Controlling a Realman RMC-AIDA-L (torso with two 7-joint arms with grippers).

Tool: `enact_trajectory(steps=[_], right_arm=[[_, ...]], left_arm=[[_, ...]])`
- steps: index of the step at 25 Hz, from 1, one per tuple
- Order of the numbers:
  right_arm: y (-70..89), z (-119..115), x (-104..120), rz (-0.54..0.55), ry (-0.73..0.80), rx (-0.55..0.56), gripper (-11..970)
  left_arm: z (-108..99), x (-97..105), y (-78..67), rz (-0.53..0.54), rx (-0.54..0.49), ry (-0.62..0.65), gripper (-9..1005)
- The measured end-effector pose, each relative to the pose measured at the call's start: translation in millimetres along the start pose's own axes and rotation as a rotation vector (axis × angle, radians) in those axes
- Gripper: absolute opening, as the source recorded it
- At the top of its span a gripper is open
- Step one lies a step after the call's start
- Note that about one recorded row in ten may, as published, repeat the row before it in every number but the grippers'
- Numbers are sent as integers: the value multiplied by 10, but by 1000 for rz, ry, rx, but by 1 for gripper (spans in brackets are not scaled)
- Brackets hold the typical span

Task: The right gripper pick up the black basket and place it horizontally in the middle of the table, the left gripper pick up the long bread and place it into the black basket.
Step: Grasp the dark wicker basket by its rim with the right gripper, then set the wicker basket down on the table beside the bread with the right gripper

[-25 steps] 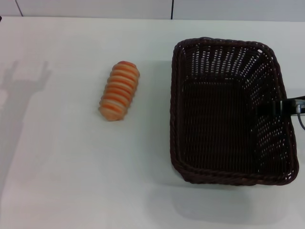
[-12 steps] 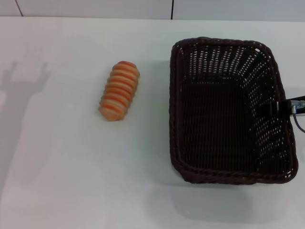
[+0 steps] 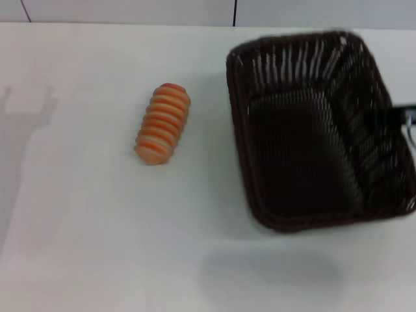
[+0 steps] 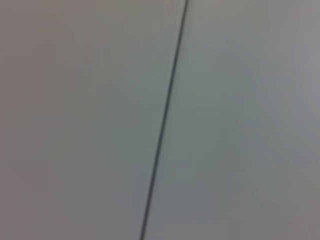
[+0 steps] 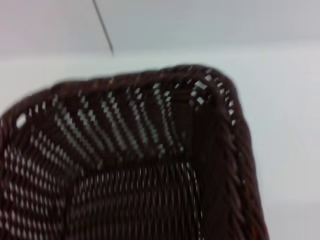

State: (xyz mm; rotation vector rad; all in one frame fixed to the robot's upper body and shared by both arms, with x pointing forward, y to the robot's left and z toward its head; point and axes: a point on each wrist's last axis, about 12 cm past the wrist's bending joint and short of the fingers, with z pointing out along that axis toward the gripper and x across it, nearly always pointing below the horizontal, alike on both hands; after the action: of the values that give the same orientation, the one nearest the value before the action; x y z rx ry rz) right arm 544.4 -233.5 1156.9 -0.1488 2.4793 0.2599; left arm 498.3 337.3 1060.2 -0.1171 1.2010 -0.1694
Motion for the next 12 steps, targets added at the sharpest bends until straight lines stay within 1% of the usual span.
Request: enact_trajectory(steps=[2, 5, 9, 11, 12], right_arm=[[-1, -35, -99, -75, -98, -2, 168], [58, -120, -274, -244, -232, 1, 167], [237, -283, -560, -498, -366, -30, 166], [355, -354, -692, -620, -395, -81, 164], [395, -376, -734, -664, -395, -102, 161]], left_arm=[[-28, -4, 32, 1, -23, -1, 841], [-79, -15, 90, 4, -59, -3, 840], [-124, -67, 161, 3, -112, -33, 840], [-135, -87, 182, 2, -126, -43, 840], [-140, -96, 191, 1, -132, -47, 840]])
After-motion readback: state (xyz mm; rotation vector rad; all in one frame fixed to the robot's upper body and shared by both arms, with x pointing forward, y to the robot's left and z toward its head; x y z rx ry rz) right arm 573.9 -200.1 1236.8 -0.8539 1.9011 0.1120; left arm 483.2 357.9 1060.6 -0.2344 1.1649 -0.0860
